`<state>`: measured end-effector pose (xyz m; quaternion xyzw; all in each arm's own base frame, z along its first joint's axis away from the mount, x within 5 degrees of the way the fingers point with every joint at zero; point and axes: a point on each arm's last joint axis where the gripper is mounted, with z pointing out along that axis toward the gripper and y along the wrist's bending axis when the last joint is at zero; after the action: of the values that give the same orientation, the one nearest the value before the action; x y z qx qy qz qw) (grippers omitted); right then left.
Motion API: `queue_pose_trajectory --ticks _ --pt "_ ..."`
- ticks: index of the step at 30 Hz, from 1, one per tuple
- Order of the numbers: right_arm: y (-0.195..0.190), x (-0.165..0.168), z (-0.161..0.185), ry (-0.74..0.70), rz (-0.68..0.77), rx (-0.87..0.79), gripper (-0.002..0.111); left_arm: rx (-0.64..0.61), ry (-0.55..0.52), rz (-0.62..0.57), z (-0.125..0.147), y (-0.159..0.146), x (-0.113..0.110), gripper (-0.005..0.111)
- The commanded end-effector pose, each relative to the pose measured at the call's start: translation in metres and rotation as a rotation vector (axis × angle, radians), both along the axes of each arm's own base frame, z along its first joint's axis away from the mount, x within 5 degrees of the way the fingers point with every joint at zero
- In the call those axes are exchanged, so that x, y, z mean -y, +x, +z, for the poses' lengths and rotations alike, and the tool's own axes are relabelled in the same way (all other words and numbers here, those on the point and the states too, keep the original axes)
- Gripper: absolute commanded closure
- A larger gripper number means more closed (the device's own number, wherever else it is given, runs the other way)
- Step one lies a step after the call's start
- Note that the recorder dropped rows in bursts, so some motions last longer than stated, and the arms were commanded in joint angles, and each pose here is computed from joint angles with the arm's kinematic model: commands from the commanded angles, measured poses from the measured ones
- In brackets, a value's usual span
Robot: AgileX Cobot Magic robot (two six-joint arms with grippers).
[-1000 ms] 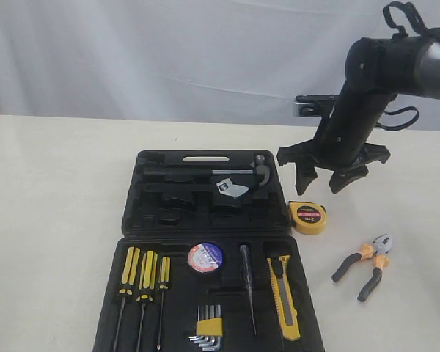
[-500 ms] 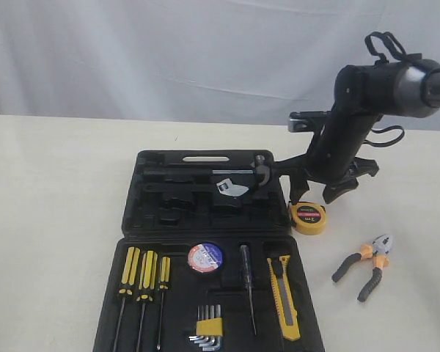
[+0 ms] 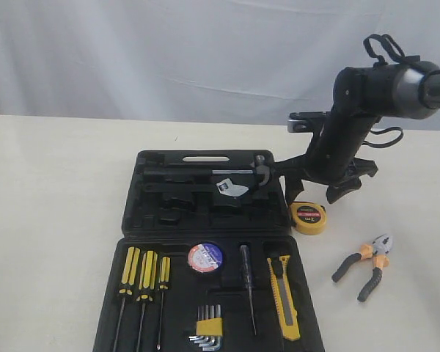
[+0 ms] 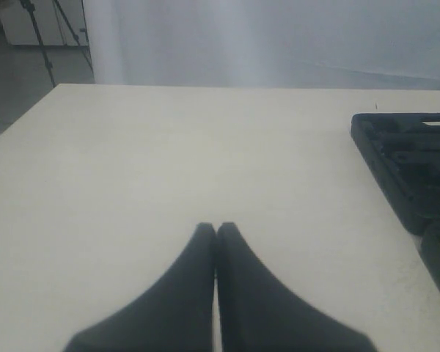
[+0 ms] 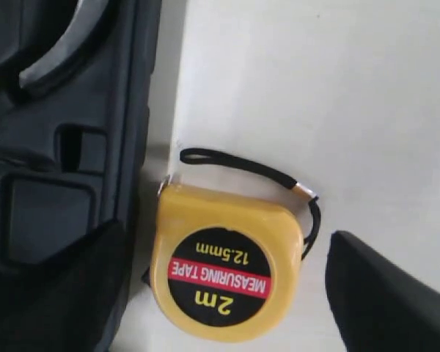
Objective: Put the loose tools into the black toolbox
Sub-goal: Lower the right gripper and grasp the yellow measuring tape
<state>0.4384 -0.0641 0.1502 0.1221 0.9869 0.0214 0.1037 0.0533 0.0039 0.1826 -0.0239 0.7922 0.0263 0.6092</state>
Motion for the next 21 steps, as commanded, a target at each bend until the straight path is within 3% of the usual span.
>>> queue_pose_trajectory --ticks 1,21 --pt "0.000 0.003 0.002 -0.010 -0.002 -0.002 0.036 0.005 -0.005 -0.003 0.000 0.000 0.000 0.107" --pt "-0.001 0.003 -0.019 0.005 -0.009 -0.067 0.038 0.005 -0.005 -0.003 0.000 0.000 0.000 0.107"
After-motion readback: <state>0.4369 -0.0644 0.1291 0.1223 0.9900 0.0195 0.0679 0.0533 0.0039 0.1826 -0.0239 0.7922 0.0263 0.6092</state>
